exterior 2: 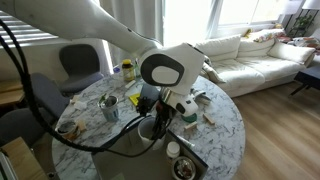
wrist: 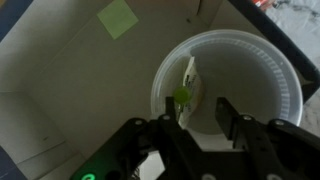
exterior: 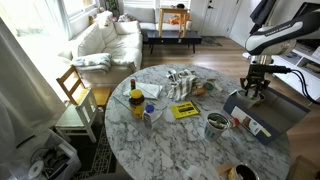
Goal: Bring the cup close to the box, then place the juice packets in it
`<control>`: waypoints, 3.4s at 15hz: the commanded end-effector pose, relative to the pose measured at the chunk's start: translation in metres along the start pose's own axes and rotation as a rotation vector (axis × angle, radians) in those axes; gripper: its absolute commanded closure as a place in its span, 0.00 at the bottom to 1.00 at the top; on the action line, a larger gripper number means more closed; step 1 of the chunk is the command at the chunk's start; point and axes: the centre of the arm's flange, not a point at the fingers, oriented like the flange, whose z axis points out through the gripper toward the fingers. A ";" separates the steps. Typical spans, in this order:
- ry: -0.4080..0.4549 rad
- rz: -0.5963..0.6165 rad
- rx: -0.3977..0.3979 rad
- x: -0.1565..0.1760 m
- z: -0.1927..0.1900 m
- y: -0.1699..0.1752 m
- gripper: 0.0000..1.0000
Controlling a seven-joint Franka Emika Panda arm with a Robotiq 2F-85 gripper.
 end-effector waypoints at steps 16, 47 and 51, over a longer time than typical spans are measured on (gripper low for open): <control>0.007 -0.139 0.006 -0.015 -0.069 0.002 1.00; -0.160 -1.420 -0.211 -0.276 -0.118 -0.154 1.00; -0.112 -1.500 -0.258 -0.284 -0.101 -0.173 1.00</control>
